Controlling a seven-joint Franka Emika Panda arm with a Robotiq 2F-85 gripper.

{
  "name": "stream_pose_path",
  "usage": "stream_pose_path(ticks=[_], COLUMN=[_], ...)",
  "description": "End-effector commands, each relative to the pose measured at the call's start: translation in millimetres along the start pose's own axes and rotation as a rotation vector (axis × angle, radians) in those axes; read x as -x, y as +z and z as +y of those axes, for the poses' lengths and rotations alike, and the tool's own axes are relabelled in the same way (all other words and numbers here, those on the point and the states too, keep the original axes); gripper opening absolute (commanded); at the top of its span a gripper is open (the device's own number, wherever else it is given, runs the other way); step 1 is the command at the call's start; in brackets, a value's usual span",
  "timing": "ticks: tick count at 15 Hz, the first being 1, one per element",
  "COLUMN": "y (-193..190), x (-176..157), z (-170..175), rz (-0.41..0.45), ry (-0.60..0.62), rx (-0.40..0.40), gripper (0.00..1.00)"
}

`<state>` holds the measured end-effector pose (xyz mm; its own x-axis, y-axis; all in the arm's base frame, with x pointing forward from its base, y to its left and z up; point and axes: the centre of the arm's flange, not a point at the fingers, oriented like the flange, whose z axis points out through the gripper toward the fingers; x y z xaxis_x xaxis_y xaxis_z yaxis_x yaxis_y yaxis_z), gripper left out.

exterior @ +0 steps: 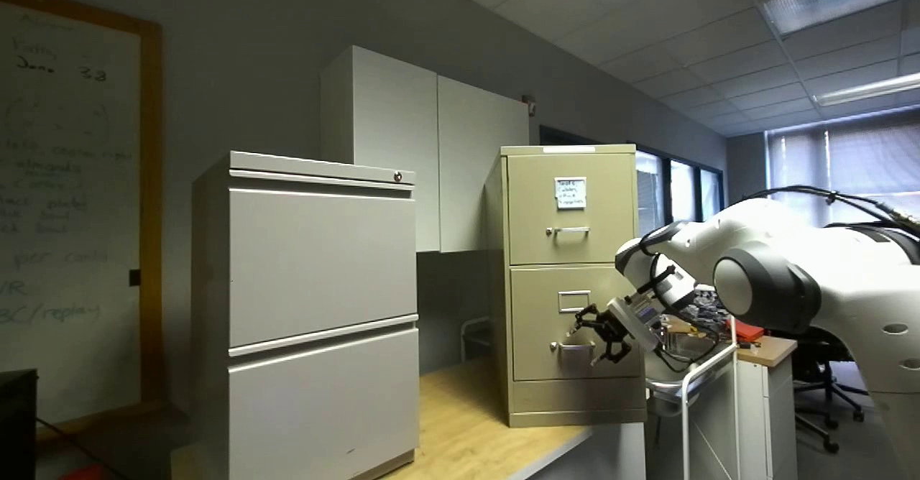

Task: Open the bottom drawer of the cabinet to the right

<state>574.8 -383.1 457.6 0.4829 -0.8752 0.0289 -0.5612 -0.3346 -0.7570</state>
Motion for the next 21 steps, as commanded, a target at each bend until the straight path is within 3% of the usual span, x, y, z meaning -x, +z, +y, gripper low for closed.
stream_pose_path(ticks=[1,10,13,15,17,21], y=[21.6,-14.4,-10.7,-7.3,-7.6,-7.7], x=[-16.4,-25.4,-23.3,-20.5,-11.4,24.9], z=[5.0,29.7,27.7,15.5,-12.3,-73.6], rz=[-0.042,0.027,0.016,-0.034,-0.079,-0.055], ry=[0.051,0.139,0.156,0.148,0.099,0.042], rx=[-0.007,-0.003,0.004,0.052,0.123,0.261], gripper=[0.73,0.05,0.04,0.04,0.05,0.05])
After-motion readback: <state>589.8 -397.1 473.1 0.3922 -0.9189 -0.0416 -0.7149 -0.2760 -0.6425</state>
